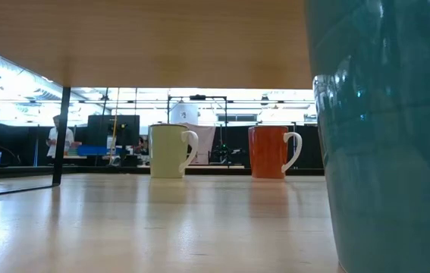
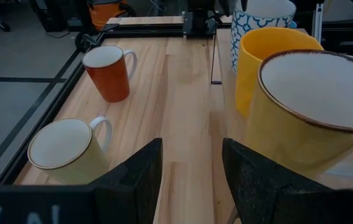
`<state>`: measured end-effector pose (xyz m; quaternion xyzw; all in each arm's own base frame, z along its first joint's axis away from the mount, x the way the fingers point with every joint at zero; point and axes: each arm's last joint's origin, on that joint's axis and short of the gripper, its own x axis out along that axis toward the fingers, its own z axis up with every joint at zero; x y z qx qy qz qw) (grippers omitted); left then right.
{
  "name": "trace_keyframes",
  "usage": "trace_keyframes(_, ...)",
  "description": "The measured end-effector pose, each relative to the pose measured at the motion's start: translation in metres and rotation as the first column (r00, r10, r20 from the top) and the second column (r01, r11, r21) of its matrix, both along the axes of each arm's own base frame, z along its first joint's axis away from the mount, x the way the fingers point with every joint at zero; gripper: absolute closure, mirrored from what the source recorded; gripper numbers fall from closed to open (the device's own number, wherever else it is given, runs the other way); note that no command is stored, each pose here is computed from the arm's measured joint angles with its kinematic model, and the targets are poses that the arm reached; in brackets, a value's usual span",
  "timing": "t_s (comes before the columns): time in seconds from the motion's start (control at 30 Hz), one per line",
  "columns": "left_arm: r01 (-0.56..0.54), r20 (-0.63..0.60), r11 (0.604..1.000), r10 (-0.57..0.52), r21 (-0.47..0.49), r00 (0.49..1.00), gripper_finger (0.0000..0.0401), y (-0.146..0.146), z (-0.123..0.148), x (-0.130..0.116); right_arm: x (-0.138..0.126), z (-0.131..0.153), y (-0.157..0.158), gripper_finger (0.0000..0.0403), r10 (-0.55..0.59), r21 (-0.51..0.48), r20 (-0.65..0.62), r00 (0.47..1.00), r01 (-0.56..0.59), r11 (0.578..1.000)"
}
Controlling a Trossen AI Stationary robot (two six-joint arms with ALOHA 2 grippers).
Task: Place coffee mugs
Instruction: Put the blue patterned mug on the shelf, then put the green mug on the shelf
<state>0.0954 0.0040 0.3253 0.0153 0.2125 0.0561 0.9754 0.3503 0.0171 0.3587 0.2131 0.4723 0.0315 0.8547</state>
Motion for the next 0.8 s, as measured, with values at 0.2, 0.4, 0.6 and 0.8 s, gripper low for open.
trace_keyframes(0.2,0.000,0.000,1.000,0.000,0.000,1.000,0.0228,0.000,0.000,0.000,0.000,0.000,-0.003,0.0248,-0.023,-0.076,0.008,1.000,0.023,0.997)
trace_keyframes(0.4,0.000,0.000,1.000,0.000,0.000,1.000,0.0228,0.000,0.000,0.000,-0.003,0.004,-0.010,0.0246,-0.020,-0.062,0.024,1.000,0.021,0.998)
trace_keyframes(0.6,0.000,0.004,1.000,0.000,0.000,1.000,0.0228,0.000,0.000,0.000,-0.020,0.028,-0.011,0.0246,0.004,-0.080,0.124,0.992,0.006,0.997)
trace_keyframes(0.8,-0.101,0.077,0.994,0.105,-0.051,0.991,0.0228,0.002,0.006,0.008,-0.055,0.061,-0.012,0.0247,0.063,-0.178,0.242,0.968,-0.020,0.984)
